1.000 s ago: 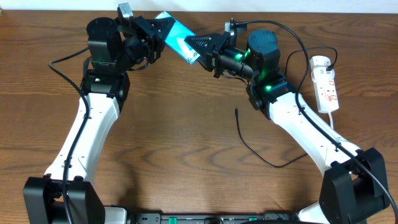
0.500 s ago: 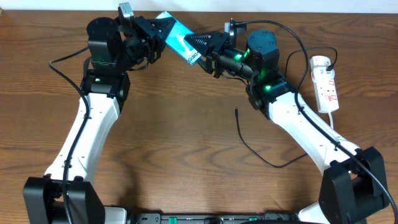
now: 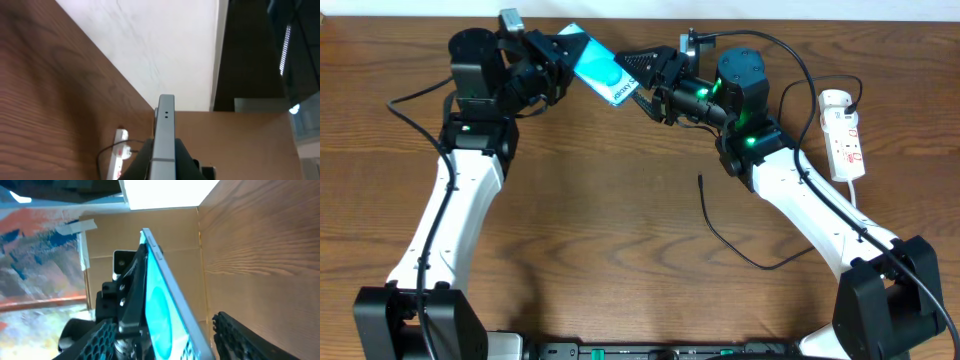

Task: Plug charger to phone and switch on socket
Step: 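Release the phone from the right gripper and withdraw it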

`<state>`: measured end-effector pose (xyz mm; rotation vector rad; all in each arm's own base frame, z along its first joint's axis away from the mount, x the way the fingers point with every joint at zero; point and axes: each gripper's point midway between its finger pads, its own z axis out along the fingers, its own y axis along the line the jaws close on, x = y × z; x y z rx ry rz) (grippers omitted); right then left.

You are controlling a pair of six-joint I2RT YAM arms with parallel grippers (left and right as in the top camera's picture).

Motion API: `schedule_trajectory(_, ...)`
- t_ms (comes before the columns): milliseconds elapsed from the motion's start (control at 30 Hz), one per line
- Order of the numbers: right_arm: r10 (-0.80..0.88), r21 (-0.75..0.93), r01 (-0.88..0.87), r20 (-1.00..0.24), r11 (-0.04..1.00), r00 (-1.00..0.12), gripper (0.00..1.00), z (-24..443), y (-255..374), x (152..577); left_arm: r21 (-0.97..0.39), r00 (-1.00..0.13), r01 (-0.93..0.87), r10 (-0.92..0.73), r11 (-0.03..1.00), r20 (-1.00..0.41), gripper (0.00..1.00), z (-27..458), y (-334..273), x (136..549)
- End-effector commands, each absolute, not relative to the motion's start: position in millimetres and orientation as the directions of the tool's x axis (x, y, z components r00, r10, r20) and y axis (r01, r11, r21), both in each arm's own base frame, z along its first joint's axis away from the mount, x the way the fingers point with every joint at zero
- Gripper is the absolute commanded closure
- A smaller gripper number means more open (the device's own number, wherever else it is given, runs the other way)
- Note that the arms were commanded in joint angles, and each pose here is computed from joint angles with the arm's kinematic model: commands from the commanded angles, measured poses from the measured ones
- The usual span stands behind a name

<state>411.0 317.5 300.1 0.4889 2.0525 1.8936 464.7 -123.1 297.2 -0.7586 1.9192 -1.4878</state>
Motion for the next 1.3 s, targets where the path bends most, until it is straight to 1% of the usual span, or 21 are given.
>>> schedule_trajectory(0, 0.415, 0.994, 0.012, -0.036, 0.113, -0.909, 0.36, 288, 317, 408, -0.969, -0.656, -0.049, -0.739, 0.242, -0.151, 0.93, 305, -111, 463)
schedule_trajectory(133, 0.404, 0.986, 0.030, -0.040, 0.164, -0.914, 0.34, 273, 310, 409, -0.963, -0.651, -0.062, -0.742, 0.263, -0.161, 0.92, 299, -97, 463)
schedule_trajectory(300, 0.395, 0.973, 0.038, -0.056, 0.226, -0.917, 0.33, 257, 299, 410, -0.963, -0.640, -0.072, -0.753, 0.258, -0.154, 0.92, 297, -81, 463)
schedule_trajectory(433, 0.386, 0.952, 0.044, -0.081, 0.303, -0.919, 0.32, 237, 284, 410, -0.964, -0.633, -0.093, -0.762, 0.248, -0.135, 0.93, 291, -67, 462)
schedule_trajectory(567, 0.370, 0.920, 0.048, -0.108, 0.390, -0.923, 0.31, 215, 266, 409, -0.959, -0.630, -0.115, -0.766, 0.257, -0.130, 0.92, 275, -53, 459)
schedule_trajectory(767, 0.314, 0.857, 0.020, -0.167, 0.516, -0.935, 0.31, 185, 237, 403, -0.945, -0.625, -0.201, -0.777, 0.257, -0.078, 0.92, 229, -43, 447)
schedule_trajectory(900, 0.311, 0.772, 0.061, -0.182, 0.633, -0.933, 0.31, 157, 216, 398, -0.932, -0.636, -0.225, -0.767, 0.284, -0.080, 0.93, 203, -44, 437)
schedule_trajectory(967, 0.310, 0.695, 0.097, -0.188, 0.713, -0.932, 0.31, 141, 202, 392, -0.926, -0.644, -0.229, -0.760, 0.300, -0.087, 0.92, 191, -45, 432)
schedule_trajectory(1167, 0.280, 0.502, 0.143, -0.209, 0.853, -0.937, 0.30, 126, 174, 378, -0.919, -0.651, -0.248, -0.755, 0.307, -0.077, 0.92, 170, -47, 423)
schedule_trajectory(1267, 0.272, 0.355, 0.179, -0.230, 0.918, -0.934, 0.30, 128, 153, 372, -0.913, -0.658, -0.256, -0.749, 0.318, -0.076, 0.93, 160, -48, 418)
